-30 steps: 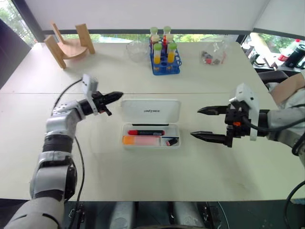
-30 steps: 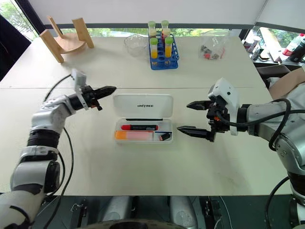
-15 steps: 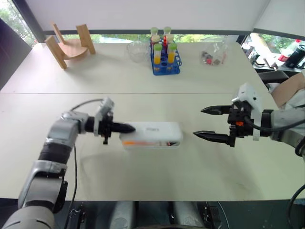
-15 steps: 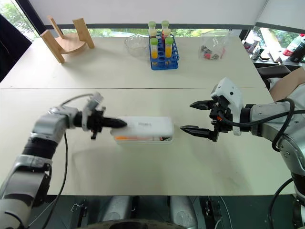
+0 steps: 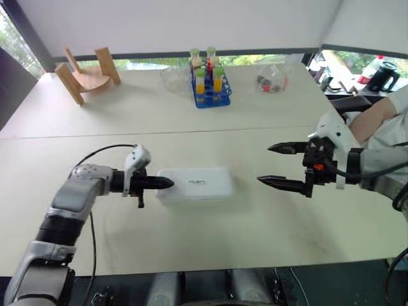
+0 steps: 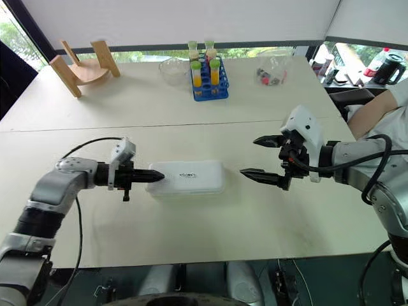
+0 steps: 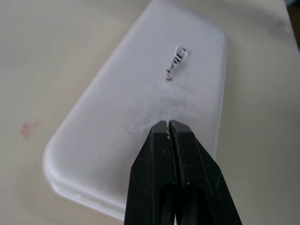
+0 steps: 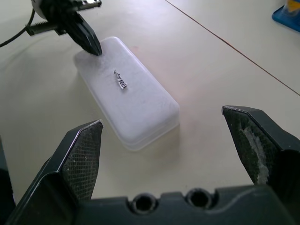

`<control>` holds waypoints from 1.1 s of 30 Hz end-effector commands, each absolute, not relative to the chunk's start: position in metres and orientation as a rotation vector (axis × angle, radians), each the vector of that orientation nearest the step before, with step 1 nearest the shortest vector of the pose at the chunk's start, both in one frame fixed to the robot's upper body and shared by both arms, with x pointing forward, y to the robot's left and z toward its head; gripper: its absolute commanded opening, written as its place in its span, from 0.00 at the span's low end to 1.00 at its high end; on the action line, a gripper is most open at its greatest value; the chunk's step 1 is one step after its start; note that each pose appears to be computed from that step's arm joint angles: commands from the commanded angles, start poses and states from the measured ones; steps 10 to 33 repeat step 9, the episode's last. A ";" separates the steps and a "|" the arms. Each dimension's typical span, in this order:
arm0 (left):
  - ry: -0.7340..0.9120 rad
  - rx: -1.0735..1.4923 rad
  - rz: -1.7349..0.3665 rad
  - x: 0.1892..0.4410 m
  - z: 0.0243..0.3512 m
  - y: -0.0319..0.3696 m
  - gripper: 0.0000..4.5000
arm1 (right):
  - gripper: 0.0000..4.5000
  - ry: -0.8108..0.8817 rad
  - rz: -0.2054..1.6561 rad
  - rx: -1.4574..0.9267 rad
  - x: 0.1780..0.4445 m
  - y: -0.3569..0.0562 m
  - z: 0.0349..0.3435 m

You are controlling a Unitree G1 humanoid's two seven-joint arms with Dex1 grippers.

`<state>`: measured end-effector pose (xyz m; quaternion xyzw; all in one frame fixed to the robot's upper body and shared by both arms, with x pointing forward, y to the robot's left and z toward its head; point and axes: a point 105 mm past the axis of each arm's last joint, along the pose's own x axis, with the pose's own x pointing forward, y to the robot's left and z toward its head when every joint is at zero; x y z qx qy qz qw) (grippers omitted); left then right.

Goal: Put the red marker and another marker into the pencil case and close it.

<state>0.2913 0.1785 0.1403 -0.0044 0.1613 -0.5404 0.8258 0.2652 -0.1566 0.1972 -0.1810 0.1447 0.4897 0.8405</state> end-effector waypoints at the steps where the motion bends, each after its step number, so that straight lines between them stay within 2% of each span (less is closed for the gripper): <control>1: 0.222 -0.003 -1.058 0.265 0.194 0.203 0.00 | 1.00 0.316 1.060 -0.380 0.264 -0.158 0.193; 9: 0.264 -0.010 -0.934 0.212 0.194 0.209 0.00 | 1.00 0.389 1.127 -0.337 0.256 -0.162 0.178; 33: 0.264 -0.010 -0.934 0.212 0.194 0.209 0.00 | 1.00 0.389 1.127 -0.337 0.256 -0.162 0.178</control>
